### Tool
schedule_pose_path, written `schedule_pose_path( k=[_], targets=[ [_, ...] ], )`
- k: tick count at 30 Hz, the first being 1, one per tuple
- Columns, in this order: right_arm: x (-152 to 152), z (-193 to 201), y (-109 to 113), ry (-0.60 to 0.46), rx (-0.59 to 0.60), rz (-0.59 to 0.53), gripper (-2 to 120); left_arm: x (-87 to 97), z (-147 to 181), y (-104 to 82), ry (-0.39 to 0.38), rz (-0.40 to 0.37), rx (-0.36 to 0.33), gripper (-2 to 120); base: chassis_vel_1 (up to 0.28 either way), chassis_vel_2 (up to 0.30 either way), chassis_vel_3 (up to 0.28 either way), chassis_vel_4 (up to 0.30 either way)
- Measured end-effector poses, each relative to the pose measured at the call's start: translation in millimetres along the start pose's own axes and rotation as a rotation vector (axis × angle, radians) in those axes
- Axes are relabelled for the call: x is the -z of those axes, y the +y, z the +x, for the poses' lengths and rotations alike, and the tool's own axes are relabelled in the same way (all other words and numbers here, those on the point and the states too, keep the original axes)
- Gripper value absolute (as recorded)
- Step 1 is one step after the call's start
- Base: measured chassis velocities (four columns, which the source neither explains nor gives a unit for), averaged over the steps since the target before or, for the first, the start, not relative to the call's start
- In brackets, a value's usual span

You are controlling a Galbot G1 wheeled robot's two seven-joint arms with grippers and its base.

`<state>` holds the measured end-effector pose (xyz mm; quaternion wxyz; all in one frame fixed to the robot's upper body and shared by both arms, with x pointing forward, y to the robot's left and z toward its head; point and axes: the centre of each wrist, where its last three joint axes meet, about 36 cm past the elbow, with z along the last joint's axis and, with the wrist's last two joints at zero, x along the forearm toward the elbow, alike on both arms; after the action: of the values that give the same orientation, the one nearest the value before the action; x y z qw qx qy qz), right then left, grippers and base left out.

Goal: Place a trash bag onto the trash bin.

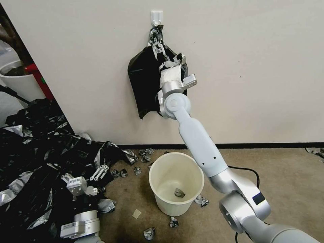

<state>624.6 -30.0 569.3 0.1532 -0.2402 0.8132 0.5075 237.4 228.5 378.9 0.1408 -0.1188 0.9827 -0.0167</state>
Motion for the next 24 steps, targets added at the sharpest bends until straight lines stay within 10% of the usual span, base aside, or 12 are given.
schedule_pose_path(
  k=[15, 24],
  targets=[
    [-0.8, 3.7, -9.2, -0.008, 0.060, 0.016, 0, -8.8, -3.1, -1.9, 0.008, 0.005, 0.005, 100, 0.000, 0.000, 0.000, 0.000],
    [-23.4, 38.5, -27.9, -0.016, 0.269, 0.010, 0, -13.6, -4.5, -2.0, 0.014, 0.007, 0.011, 100, 0.000, 0.000, 0.000, 0.000]
  ],
)
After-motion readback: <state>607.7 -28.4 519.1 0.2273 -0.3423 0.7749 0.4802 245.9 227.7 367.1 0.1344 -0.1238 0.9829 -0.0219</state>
